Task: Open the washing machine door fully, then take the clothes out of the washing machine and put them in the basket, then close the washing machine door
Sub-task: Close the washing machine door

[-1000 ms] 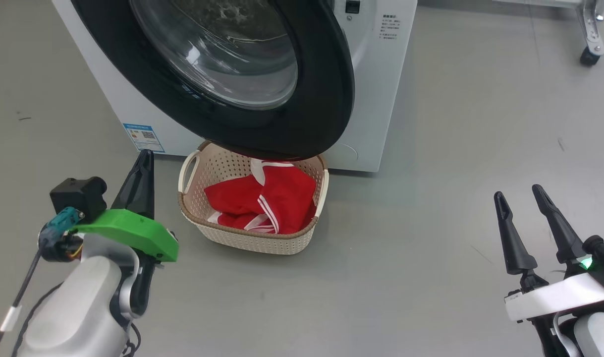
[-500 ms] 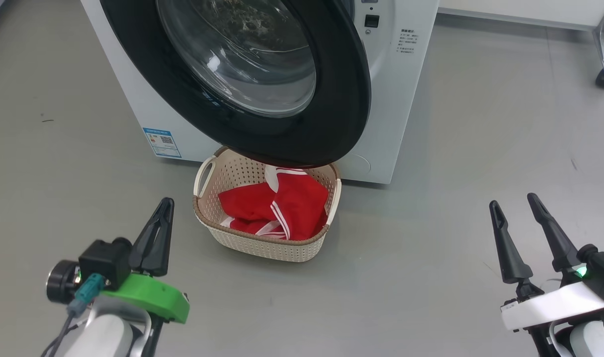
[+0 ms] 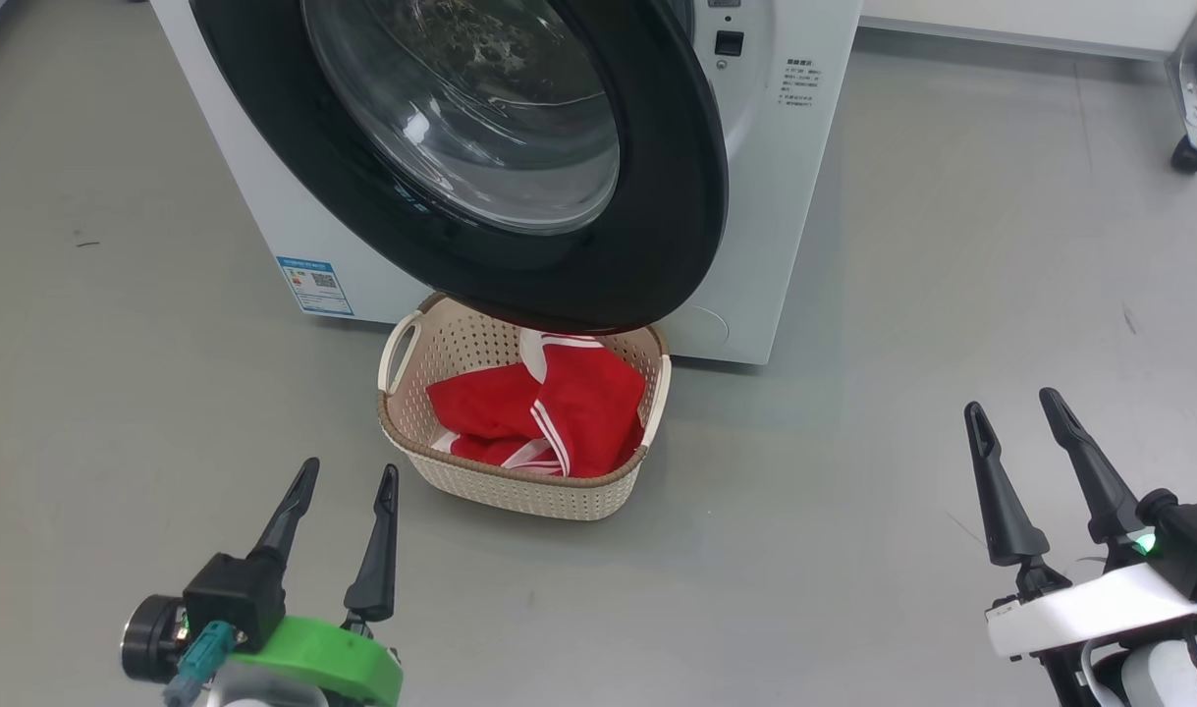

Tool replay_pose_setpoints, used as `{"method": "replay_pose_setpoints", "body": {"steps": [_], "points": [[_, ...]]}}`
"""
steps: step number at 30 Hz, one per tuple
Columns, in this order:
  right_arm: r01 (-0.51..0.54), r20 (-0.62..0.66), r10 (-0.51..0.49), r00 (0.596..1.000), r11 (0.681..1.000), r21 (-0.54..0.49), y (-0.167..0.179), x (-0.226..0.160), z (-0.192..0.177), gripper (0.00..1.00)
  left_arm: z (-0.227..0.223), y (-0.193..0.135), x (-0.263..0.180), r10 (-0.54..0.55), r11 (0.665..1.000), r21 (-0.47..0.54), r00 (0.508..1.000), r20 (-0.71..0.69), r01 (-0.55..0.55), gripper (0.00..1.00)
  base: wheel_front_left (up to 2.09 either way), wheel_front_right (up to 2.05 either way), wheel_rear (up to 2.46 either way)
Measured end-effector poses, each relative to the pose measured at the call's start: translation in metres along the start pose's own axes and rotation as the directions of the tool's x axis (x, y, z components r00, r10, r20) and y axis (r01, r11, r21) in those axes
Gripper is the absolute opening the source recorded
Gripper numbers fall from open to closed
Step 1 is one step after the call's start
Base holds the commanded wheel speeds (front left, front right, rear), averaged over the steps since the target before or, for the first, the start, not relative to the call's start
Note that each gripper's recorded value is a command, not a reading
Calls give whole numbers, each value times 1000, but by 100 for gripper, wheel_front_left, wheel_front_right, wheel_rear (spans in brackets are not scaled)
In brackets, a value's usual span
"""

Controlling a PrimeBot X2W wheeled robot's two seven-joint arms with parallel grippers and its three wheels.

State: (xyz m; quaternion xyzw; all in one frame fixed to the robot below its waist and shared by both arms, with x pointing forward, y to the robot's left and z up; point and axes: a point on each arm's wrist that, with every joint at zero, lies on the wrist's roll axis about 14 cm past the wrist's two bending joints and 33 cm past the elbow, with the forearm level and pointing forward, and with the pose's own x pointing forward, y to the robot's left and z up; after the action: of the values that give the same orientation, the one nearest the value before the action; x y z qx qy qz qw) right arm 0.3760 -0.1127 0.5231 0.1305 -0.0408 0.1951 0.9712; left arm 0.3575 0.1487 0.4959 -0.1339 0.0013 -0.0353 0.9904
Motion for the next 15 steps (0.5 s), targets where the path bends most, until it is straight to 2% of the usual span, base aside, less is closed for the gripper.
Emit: {"method": "replay_pose_setpoints", "body": {"steps": [15], "points": [[14,-2,-14,1000,1000,6,-2,-2,-2,100,8,-4,-2,19,999,25,999,46,-20,100,0,0,0]]}}
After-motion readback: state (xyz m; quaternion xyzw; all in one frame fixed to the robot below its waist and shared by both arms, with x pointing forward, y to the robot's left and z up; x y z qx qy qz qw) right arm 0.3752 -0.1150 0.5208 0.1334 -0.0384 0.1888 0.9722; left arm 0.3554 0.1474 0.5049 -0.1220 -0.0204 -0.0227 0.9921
